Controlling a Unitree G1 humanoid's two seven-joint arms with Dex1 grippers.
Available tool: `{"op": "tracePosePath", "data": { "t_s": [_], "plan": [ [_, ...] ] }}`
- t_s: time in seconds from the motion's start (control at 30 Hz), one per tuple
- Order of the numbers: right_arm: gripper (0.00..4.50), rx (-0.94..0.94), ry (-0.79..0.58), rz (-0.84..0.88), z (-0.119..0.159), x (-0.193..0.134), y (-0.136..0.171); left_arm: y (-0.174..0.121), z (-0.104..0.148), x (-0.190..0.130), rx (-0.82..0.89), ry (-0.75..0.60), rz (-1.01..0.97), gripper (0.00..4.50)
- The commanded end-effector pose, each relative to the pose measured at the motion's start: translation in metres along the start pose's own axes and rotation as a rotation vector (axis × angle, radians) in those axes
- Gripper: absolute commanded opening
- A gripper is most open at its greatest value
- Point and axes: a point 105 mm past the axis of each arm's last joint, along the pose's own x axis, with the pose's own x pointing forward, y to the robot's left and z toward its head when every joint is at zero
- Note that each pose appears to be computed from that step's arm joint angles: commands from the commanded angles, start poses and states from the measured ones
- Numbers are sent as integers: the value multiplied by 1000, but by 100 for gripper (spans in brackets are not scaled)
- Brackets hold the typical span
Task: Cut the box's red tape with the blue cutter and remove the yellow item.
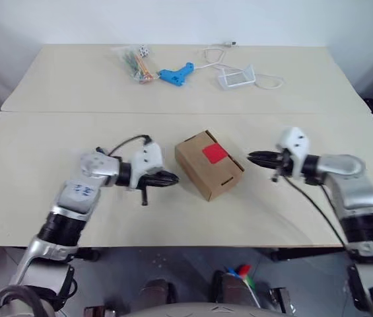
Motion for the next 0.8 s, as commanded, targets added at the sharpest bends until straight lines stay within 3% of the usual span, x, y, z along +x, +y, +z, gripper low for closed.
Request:
{"op": "tracePosePath", "data": {
  "t_s": [0.03,0.2,0.3,0.37,0.57,0.73,0.8],
  "plan": [
    [166,68,-265,80,45,-42,22,16,9,-85,63,-6,190,151],
    [337,80,-350,54,45,-53,57,14,-26,-166,-102,36,495,304],
    [447,51,-404,26,49,-56,65,-2,-63,-228,-229,52,763,399],
    [450,3,-427,76,51,-57,76,-16,-80,-254,-283,66,892,449],
    [450,-47,-501,133,65,-54,91,-64,-113,-297,-394,152,1148,449],
    [450,-85,-519,158,66,-52,96,-69,-103,-281,-320,167,1210,449],
    [450,-82,-505,171,65,-53,92,-61,-90,-239,-337,87,1167,449]
  ]
}}
